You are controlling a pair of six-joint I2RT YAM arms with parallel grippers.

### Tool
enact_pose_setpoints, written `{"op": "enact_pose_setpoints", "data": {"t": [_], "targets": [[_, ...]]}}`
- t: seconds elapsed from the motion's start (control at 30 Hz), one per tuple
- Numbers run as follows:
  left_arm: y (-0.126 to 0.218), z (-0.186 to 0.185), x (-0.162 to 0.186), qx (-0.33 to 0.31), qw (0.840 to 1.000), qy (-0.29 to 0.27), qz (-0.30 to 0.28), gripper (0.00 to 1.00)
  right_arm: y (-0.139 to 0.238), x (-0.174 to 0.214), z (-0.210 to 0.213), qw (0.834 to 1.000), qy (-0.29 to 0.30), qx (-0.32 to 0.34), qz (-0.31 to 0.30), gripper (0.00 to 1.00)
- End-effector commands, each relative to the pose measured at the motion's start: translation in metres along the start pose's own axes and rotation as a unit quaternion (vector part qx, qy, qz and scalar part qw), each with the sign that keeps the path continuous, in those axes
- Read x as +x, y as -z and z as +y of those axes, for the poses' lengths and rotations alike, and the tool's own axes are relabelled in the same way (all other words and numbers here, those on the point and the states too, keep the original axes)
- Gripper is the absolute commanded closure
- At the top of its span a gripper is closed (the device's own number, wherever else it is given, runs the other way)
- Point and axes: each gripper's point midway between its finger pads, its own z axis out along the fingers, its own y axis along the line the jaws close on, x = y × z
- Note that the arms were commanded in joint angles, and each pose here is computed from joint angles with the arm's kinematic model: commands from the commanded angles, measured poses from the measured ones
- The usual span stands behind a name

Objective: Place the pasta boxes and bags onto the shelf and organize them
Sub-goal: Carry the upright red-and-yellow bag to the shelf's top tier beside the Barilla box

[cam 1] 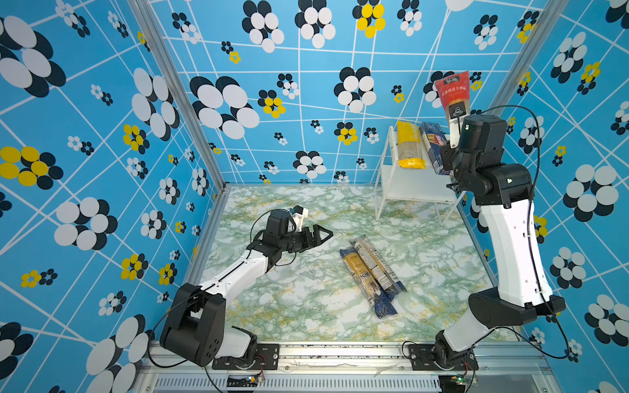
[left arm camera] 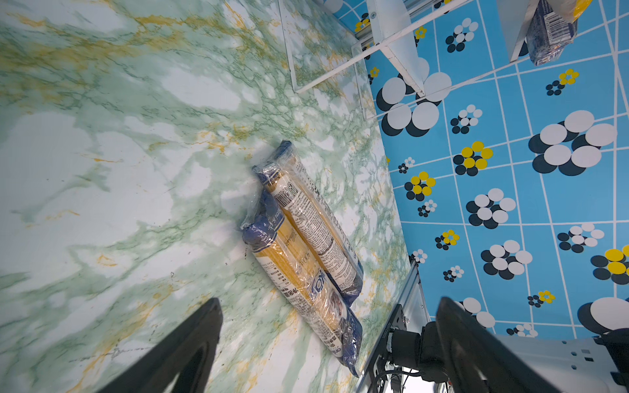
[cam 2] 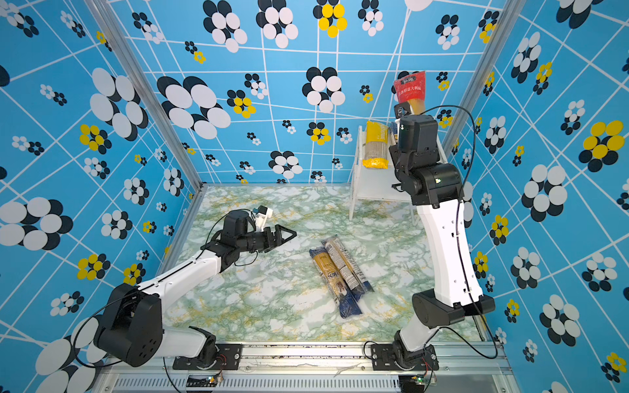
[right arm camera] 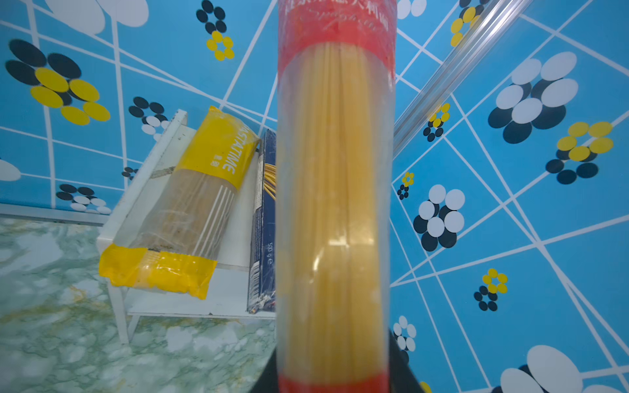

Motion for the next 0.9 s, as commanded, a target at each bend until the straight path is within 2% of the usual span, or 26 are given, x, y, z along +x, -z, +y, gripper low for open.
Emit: {"op": "enact_pose_setpoints", "data": {"t": [0.0, 0.33, 0.5, 0.87], "targets": [[0.006, -0.007, -0.003, 0.015, 1.0, -0.02, -0.007, 0.01, 0.019, -0.022, -0.053, 0.995, -0.025, 0.085, -0.037, 1.0], [0.008, -0.002, -0.003, 0.011, 1.0, -0.018, -0.008, 0.01, 0.002, 0.002, -0.072, 0.991, 0.022, 0.129, 0.008, 1.0], [0.007, -0.001, -0.003, 0.009, 1.0, -0.022, -0.005, 0.01, -0.009, 0.01, -0.076, 0.991, 0.03, 0.131, 0.021, 1.0], [0.001, 0.007, -0.002, 0.008, 1.0, -0.016, 0.005, 0.01, -0.028, 0.019, -0.07, 0.987, 0.087, 0.13, 0.044, 1.0]]}}
